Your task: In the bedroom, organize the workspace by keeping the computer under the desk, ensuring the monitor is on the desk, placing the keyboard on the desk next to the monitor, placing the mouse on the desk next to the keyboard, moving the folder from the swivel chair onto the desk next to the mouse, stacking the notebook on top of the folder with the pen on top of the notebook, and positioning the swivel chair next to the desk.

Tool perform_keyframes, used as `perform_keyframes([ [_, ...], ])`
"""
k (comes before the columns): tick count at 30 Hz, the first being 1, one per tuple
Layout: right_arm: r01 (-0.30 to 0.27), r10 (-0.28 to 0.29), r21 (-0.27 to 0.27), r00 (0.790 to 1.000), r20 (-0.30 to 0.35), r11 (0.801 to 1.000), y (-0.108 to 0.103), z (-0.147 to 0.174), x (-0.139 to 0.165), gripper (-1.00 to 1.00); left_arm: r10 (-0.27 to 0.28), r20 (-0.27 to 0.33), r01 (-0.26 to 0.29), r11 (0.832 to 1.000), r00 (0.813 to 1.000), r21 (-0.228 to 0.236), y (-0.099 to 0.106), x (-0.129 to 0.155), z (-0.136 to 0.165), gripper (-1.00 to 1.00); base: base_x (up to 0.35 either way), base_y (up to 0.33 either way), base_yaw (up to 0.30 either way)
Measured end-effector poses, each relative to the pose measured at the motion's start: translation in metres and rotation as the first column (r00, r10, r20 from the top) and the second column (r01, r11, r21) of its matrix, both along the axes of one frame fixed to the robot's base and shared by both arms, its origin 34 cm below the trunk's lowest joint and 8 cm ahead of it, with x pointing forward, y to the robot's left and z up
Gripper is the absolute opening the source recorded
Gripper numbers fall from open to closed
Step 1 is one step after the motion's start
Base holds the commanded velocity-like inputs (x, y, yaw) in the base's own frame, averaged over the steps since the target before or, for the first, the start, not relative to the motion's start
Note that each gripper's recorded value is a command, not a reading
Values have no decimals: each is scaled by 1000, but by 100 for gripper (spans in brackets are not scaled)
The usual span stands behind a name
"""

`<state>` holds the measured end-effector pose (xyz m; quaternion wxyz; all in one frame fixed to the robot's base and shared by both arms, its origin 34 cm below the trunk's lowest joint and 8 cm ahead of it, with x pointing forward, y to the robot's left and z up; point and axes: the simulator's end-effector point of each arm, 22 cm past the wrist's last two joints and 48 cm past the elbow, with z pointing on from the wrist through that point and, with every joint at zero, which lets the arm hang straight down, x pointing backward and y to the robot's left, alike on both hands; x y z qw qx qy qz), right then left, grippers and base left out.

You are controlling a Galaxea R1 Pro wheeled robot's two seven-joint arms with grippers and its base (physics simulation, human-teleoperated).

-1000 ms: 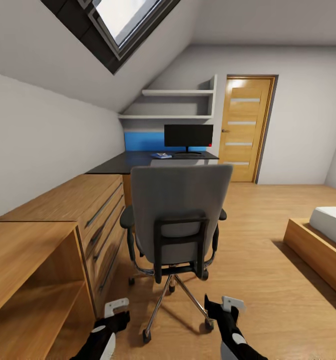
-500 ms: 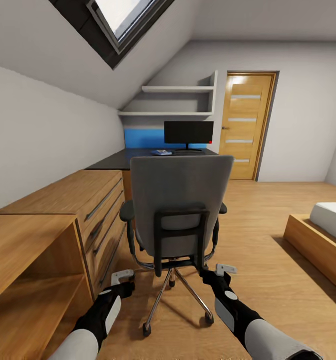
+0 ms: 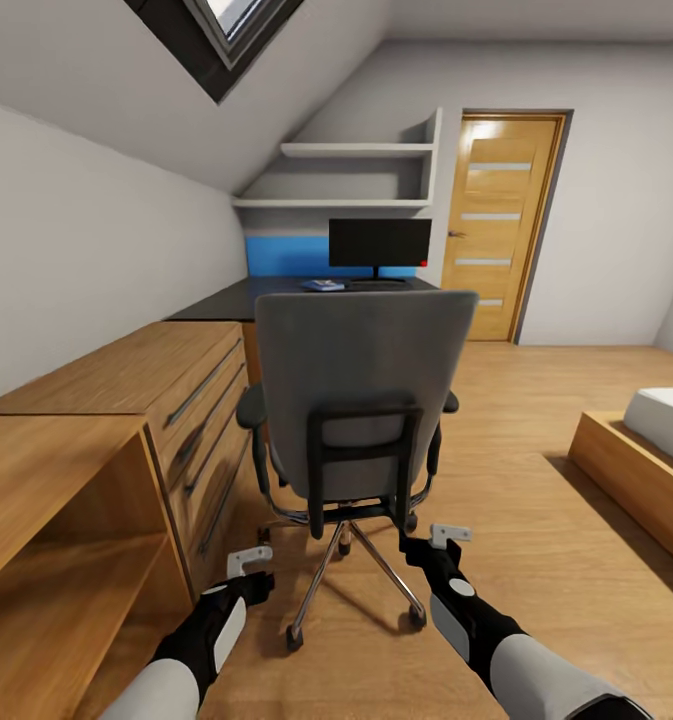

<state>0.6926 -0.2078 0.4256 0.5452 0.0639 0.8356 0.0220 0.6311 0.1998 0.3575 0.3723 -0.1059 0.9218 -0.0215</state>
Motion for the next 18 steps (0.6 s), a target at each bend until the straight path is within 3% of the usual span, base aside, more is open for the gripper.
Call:
perform_keyframes([
  [6, 0, 0, -2, 1000, 12, 1000, -1, 1, 1, 100, -17, 57, 16, 1000, 998, 11, 1, 17, 20, 100, 0, 0, 0],
  [15, -37, 38, -36, 998, 44, 999, 6, 7, 3, 100, -147, 139, 156, 986, 979, -60, -37, 29, 37, 100, 0, 0, 0],
  [16, -50, 52, -52, 997, 48, 997, 8, 8, 3, 100, -173, 172, 187, 980, 970, -68, -45, 32, 44, 100, 0, 0, 0],
  [17, -71, 75, -78, 996, 53, 994, 11, 9, 4, 100, -237, 235, 260, 963, 943, -72, -65, 37, 57, 100, 0, 0, 0],
  [18, -77, 82, -86, 995, 54, 993, 12, 10, 4, 100, -265, 256, 292, 954, 930, -72, -73, 38, 61, 100, 0, 0, 0],
])
